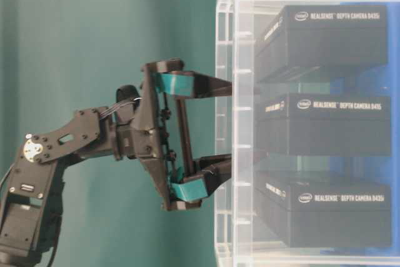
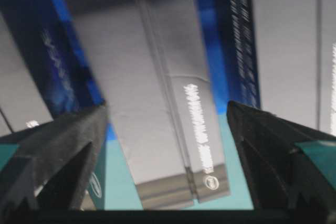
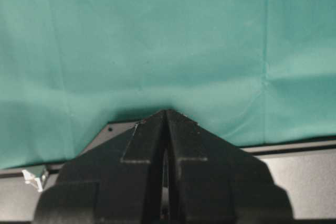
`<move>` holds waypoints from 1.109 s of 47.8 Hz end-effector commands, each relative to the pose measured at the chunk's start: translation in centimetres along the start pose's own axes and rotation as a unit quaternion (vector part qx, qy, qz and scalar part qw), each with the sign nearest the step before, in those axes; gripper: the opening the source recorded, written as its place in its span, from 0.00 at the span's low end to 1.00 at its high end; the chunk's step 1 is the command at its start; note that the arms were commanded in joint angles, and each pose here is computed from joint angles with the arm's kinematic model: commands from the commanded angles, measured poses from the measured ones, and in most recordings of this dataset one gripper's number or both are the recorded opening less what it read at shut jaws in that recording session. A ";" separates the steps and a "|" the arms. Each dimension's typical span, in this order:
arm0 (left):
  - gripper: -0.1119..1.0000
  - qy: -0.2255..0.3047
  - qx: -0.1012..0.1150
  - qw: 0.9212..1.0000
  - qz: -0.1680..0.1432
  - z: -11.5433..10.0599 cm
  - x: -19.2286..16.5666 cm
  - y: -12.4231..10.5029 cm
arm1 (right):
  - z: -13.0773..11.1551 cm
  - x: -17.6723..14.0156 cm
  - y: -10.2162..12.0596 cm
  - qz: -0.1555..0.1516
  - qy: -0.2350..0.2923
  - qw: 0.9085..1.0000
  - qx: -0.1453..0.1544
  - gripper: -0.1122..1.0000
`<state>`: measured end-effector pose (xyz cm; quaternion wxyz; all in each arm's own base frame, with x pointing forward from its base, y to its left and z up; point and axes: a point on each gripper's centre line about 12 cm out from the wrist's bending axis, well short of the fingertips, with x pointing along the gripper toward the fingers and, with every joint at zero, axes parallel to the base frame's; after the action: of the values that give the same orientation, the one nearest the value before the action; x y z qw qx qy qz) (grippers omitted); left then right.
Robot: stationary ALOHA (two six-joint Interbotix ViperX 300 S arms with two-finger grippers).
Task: Take the box out of the case with the left arm.
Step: 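Lower the left gripper around the middle black box and close it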
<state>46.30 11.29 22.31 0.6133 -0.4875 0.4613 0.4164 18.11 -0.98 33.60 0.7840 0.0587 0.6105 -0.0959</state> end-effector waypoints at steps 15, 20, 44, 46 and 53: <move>0.96 -0.001 -0.002 1.000 0.001 0.2 1.6 0.5 | 0.1 -0.3 0.0 0.001 -0.008 1.000 0.002 0.10; 0.96 0.001 -0.002 1.000 0.006 0.0 1.9 0.8 | 0.1 -0.2 -0.1 0.000 -0.007 1.000 0.002 0.10; 0.95 0.006 -0.007 1.000 0.004 0.0 2.1 0.7 | 0.2 -0.1 0.0 0.002 -0.015 1.000 0.002 0.10; 0.93 0.005 -0.008 1.000 0.001 0.0 2.1 0.6 | 0.2 -0.1 0.0 0.002 -0.015 1.000 0.002 0.10; 0.67 0.004 -0.015 1.000 -0.006 0.0 2.0 0.4 | 0.1 -0.2 0.0 0.003 -0.017 1.000 0.002 0.10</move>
<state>46.07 11.38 18.85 0.5974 -0.4929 0.4700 0.4234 18.15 -0.98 33.47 0.7892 0.0595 0.6038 -0.0954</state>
